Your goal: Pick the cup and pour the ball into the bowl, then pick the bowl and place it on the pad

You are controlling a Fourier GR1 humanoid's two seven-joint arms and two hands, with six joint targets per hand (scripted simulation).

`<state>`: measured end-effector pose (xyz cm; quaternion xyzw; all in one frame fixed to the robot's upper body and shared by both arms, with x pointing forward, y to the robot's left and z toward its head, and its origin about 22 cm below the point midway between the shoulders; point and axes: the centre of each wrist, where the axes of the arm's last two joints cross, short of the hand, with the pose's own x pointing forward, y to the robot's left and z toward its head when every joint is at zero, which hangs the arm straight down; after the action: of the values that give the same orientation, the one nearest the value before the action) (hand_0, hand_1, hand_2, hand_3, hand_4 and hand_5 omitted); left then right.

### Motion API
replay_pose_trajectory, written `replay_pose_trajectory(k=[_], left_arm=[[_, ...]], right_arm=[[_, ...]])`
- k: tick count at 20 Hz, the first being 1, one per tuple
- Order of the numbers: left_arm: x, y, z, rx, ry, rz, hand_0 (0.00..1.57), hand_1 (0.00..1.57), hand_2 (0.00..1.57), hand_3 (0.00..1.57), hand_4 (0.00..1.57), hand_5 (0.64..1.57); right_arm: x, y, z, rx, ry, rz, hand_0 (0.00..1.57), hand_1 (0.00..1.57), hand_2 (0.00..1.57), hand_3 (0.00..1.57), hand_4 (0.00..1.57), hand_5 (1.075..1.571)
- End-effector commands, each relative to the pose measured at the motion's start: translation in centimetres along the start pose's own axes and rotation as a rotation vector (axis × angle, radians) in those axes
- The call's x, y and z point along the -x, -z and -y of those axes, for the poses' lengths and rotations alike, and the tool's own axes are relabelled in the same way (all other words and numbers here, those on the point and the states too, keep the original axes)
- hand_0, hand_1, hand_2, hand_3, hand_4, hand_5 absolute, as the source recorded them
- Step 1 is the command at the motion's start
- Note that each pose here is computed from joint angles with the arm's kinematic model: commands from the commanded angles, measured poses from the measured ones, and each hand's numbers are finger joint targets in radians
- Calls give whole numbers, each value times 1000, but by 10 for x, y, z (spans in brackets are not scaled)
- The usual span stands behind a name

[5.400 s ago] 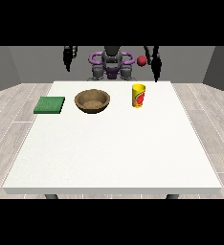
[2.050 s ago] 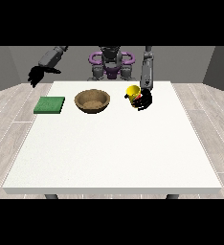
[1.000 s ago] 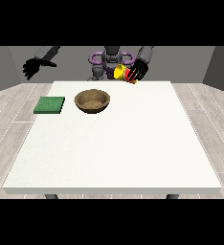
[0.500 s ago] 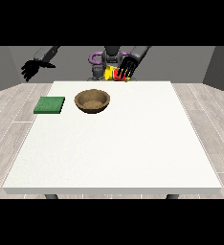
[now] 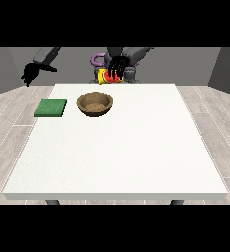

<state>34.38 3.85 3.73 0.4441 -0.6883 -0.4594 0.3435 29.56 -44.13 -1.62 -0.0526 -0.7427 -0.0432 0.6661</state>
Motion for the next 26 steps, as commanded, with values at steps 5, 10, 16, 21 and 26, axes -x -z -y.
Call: replay_pose_trajectory(k=[5, 10, 16, 21, 26], left_arm=[[-38, 0, -18, -54, 182, 136, 376, 376, 1571, 1571, 835, 1569], [-33, -13, 6, 59, 326, 242, 48, 48, 1571, 1571, 1085, 1495], [-36, 6, -6, 131, 522, 295, 614, 614, 1571, 1571, 1232, 1387], [-56, 33, -38, 70, 694, 374, 1556, 1556, 1571, 1571, 1198, 1451], [-50, 19, -29, 87, 670, 367, 1534, 1534, 1571, 1571, 1207, 1457]], right_arm=[[-16, 28, -14, -22, 23, 68, 0, 0, 0, 271, 0, 1528], [-18, 41, -40, -58, 38, 53, 0, 0, 0, 276, 0, 1523], [-16, 34, -27, -70, 34, 2, 0, 0, 0, 71, 0, 1519], [-5, 27, -29, -48, 28, 9, 0, 0, 0, 200, 0, 1515], [-4, 26, -29, -44, 59, -4, 0, 0, 0, 144, 0, 1520]])
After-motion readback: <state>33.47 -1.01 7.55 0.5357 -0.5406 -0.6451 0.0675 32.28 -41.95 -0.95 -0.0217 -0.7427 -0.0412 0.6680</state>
